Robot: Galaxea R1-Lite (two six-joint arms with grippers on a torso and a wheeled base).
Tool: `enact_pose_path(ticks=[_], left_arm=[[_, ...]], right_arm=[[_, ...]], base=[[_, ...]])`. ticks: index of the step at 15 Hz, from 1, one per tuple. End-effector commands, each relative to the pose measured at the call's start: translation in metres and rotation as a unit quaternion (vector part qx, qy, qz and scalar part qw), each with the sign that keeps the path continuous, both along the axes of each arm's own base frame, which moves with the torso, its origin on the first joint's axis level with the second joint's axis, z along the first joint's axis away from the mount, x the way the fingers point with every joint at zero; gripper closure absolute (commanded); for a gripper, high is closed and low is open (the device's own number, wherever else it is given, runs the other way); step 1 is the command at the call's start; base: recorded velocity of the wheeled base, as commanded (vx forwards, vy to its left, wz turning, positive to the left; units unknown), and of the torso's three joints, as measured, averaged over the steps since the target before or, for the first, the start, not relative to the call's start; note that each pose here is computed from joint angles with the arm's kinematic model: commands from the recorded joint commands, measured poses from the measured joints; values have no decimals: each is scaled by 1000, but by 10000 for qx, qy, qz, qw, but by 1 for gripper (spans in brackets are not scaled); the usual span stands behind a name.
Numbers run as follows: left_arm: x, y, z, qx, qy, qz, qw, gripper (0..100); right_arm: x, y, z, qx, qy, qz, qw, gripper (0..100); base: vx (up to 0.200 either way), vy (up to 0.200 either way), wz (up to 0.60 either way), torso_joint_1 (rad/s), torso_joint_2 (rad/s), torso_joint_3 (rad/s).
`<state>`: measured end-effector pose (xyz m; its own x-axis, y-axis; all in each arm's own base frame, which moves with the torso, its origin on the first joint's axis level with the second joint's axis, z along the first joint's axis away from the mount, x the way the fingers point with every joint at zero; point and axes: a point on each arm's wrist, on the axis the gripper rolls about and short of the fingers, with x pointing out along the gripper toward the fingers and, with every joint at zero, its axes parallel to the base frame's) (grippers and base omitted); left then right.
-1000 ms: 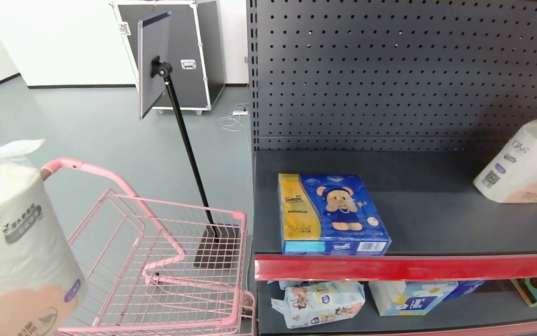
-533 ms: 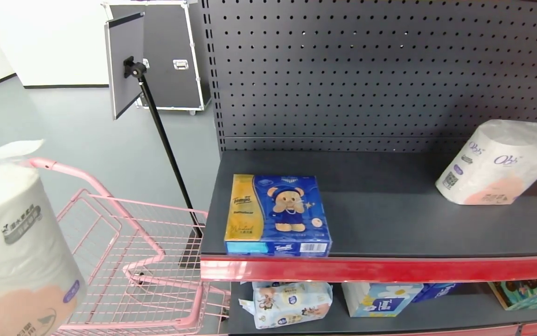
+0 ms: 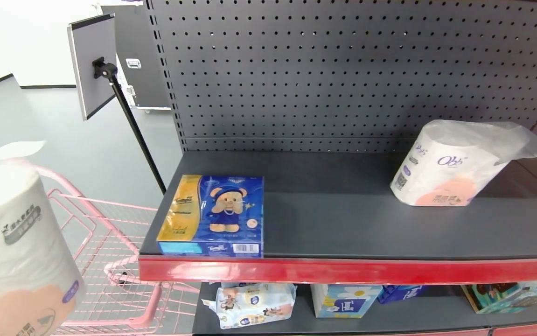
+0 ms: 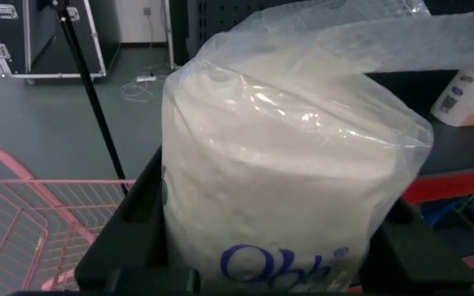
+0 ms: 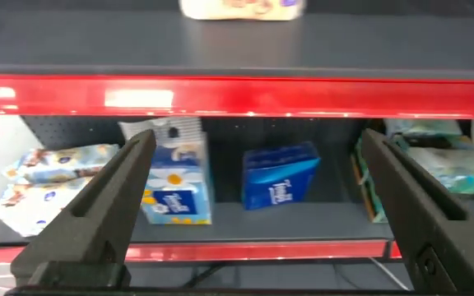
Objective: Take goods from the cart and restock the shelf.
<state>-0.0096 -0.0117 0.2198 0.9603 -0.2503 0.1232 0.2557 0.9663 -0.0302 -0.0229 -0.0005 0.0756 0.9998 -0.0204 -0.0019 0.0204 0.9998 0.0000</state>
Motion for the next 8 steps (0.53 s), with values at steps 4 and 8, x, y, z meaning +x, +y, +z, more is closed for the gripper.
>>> enact_pose_path(ticks=[4,8], left_arm=[[1,0,0,0,8,-1,10000,100],[1,0,1,9,-1,0,10000,100]], right_arm=[[0,0,0,-8,-2,2,10000,0],[0,0,0,-8,-2,2,10000,0]], base=[[0,-200,0,0,0,2],[0,-200,0,5,4,0]])
